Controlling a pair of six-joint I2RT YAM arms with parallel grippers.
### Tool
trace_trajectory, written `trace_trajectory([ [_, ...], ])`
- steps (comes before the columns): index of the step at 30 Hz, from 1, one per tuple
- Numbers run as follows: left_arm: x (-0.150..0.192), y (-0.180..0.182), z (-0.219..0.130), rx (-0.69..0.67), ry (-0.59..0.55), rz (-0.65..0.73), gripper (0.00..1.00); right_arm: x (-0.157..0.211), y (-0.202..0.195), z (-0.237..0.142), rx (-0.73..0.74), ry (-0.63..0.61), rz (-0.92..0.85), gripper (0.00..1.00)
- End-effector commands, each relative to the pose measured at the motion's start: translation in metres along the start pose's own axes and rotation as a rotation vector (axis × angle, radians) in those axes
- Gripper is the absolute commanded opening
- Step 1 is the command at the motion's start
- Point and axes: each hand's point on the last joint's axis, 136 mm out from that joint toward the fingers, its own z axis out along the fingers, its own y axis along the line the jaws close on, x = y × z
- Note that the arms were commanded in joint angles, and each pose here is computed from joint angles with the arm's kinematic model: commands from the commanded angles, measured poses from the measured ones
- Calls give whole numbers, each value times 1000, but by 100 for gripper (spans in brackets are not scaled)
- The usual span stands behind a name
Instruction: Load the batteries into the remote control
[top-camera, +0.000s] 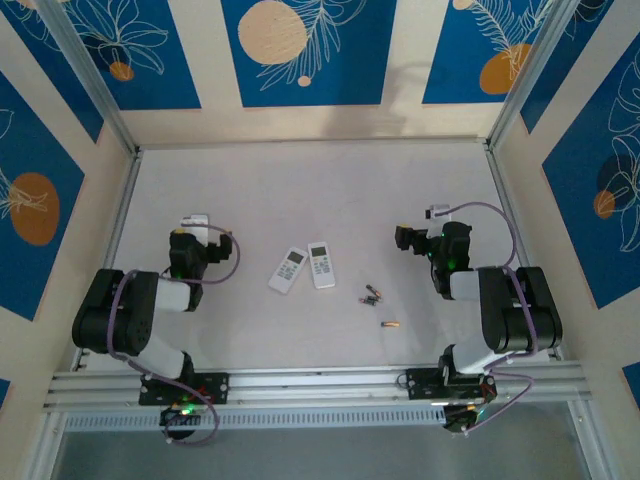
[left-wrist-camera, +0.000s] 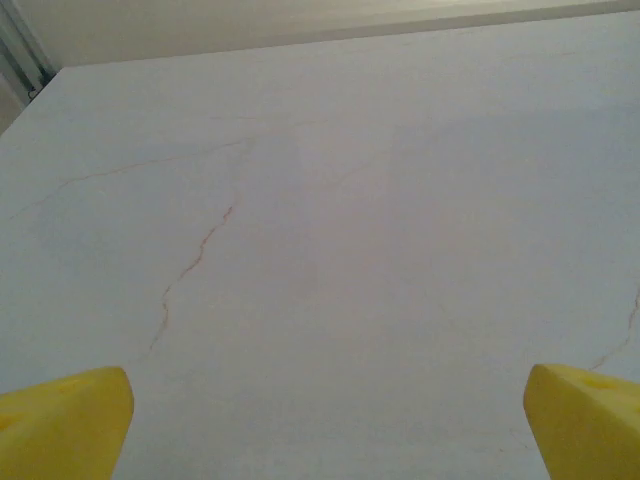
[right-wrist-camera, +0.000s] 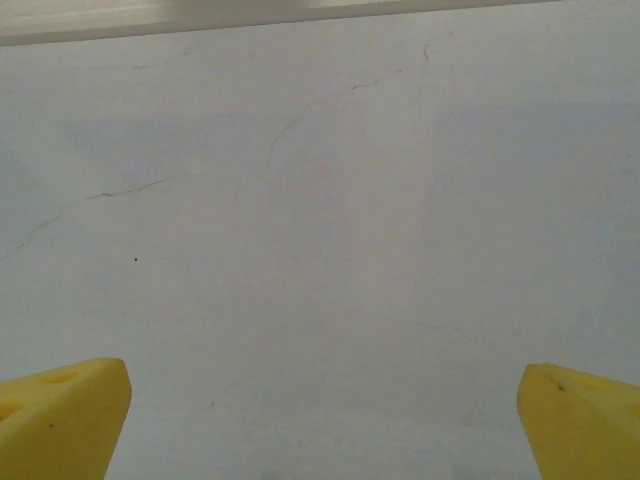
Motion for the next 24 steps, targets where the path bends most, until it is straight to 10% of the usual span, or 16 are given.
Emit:
trace_trajectory([
  [1,-11,0,4,12,-33,10,100,-15,1,4,-13,-42,7,99],
  [24,-11,0,5,11,-33,10,100,-15,1,3,-18,-42,11,99],
])
